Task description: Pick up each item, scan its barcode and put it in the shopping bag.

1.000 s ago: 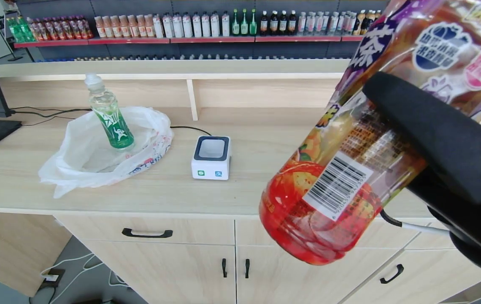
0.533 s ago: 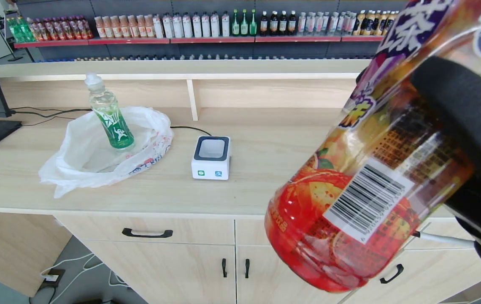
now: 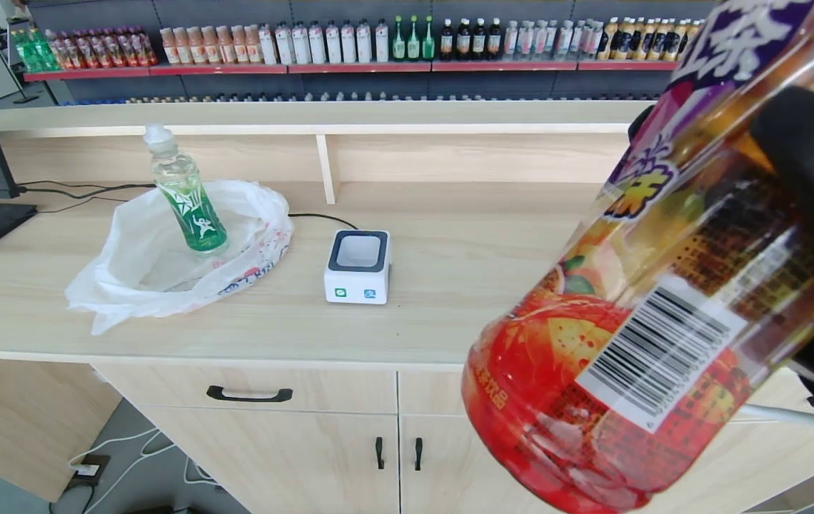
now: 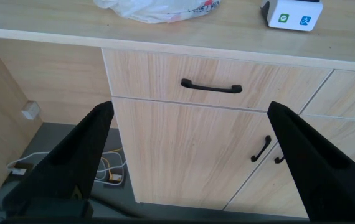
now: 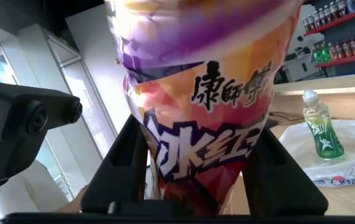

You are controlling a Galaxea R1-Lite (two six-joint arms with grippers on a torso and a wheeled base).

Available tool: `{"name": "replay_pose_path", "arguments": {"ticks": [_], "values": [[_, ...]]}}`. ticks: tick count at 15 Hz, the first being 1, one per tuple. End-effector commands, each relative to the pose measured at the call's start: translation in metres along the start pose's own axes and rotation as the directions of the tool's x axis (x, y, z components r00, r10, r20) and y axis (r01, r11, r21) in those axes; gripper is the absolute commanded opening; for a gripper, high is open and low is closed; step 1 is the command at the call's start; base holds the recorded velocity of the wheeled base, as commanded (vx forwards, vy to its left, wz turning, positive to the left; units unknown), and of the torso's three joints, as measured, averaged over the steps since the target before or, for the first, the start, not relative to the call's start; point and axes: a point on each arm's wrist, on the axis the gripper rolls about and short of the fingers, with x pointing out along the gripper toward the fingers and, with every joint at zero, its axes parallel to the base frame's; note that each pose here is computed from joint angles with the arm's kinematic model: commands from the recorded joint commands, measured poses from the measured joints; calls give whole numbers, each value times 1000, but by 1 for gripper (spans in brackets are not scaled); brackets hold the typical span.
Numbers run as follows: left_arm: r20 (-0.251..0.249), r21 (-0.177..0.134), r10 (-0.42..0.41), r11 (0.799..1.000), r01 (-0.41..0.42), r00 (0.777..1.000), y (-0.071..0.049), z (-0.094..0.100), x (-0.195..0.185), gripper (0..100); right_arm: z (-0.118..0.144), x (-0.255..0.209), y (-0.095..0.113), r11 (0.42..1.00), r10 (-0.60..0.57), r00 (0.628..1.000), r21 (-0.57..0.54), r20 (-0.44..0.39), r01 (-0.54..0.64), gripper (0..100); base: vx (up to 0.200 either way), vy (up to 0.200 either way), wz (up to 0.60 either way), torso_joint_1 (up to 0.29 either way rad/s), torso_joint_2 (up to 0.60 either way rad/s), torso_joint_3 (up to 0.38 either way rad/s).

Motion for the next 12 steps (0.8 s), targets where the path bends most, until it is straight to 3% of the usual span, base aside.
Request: {"name": "replay_pose_path", "arguments": {"ticks": [1,7,10,12], "values": [[0,0,0,1000,0,1000,0,0,0,100,-2,-1,-1,1000,-3,1000,3,-9,3,0,0,0,0,0,0,0],[-2,0,0,1000,0,1000,0,0,0,100,-18,-7,-9,999,-46,996,-27,-72,44,0,0,0,0,0,0,0],[2,0,0,1000,0,1000,0,0,0,100,-35,-7,-56,958,-206,971,-227,-119,175,0,0,0,0,0,0,0],[-2,0,0,1000,0,1000,0,0,0,100,-30,-7,-104,870,-333,940,-410,-79,274,0,0,0,0,0,0,0]]}}
